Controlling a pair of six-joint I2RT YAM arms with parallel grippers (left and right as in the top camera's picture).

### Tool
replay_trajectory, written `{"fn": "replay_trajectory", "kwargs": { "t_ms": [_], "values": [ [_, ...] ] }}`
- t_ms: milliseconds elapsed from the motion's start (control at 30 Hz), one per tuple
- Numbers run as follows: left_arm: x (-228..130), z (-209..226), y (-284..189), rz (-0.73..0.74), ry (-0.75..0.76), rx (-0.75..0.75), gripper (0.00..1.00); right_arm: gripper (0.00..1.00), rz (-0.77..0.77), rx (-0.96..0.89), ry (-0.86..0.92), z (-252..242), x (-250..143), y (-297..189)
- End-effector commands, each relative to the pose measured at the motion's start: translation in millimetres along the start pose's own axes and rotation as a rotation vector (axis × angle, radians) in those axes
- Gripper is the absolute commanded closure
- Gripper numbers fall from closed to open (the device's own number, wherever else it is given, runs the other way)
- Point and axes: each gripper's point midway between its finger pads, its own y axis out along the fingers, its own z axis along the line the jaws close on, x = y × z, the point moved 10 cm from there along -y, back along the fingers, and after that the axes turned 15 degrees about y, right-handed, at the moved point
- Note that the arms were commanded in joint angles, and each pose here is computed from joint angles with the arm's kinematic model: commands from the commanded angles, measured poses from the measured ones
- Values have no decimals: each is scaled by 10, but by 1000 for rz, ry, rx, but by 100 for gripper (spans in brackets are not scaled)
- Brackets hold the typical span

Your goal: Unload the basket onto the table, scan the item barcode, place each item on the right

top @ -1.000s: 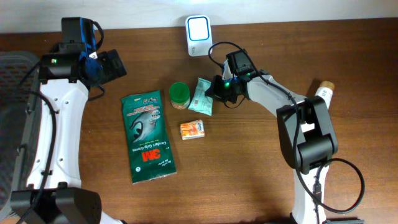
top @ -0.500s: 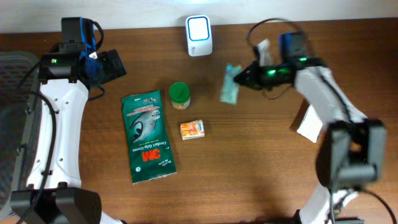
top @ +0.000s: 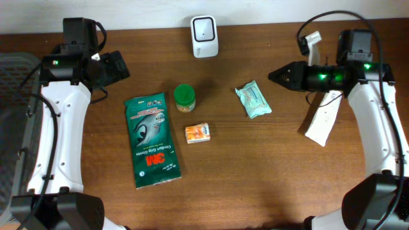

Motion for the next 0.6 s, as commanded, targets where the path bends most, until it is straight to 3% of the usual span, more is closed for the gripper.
{"fn": "replay_trajectory", "kwargs": {
  "t_ms": [0, 233, 567],
  "values": [
    [23, 10, -29, -12, 11, -2, 0, 57, 9, -269, -34, -188, 18, 308],
    [23, 10, -29, -12, 11, -2, 1, 41, 26, -541, -181, -367, 37, 1133],
    [23, 10, -29, -12, 11, -2, 1, 39, 7, -614, -181, -715, 118, 1544]
  ]
}}
